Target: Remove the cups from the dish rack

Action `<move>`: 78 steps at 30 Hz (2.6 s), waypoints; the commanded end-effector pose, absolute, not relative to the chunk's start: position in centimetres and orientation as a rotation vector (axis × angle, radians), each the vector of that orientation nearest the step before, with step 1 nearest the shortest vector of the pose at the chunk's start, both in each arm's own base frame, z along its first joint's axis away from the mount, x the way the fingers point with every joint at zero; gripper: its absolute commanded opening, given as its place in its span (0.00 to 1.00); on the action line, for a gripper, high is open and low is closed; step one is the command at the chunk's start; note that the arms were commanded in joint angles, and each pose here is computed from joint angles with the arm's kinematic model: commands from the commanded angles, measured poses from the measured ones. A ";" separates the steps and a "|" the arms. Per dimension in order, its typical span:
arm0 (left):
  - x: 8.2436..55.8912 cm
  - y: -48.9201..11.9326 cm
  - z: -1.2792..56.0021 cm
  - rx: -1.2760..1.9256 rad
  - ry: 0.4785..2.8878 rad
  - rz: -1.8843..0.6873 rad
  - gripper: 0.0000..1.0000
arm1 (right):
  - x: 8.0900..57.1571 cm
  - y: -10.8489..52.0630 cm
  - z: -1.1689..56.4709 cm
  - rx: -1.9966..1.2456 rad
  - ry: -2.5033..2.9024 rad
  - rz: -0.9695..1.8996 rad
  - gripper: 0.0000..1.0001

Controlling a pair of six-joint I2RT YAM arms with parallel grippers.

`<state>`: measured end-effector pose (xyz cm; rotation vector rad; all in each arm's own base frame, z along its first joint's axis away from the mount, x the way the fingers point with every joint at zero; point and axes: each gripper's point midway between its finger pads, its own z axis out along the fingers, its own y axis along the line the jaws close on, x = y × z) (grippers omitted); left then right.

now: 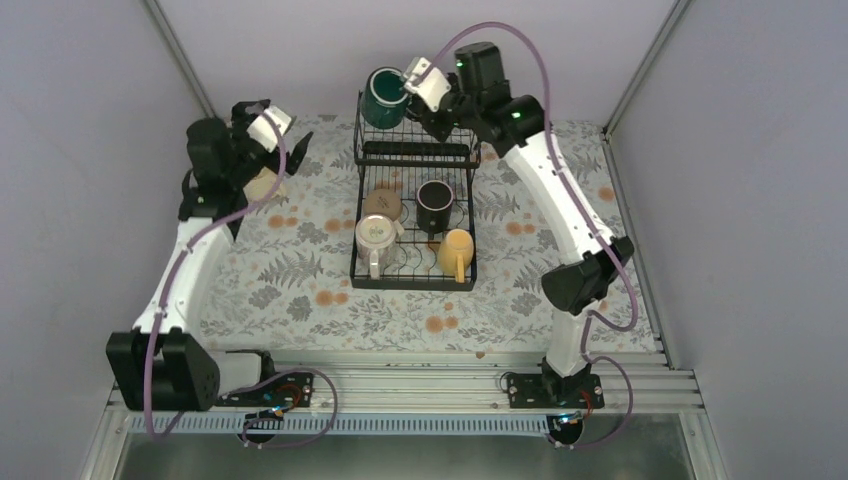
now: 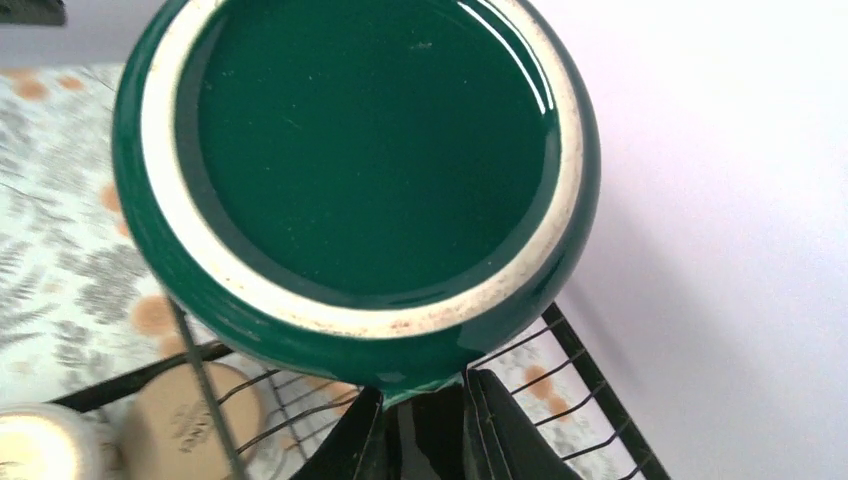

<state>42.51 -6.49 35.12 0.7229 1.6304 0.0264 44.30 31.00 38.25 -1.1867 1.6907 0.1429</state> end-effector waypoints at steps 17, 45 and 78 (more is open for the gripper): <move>36.2 -16.1 41.8 0.714 1.011 -0.063 0.99 | 32.7 29.0 42.6 -1.197 1.649 1.210 0.03; 36.4 -22.5 42.6 0.766 0.937 -0.166 0.95 | 34.4 27.0 39.0 -1.102 1.695 1.525 0.02; 37.3 -24.2 44.9 0.769 0.983 -0.189 0.02 | 35.8 27.7 35.9 -1.092 1.762 1.519 0.51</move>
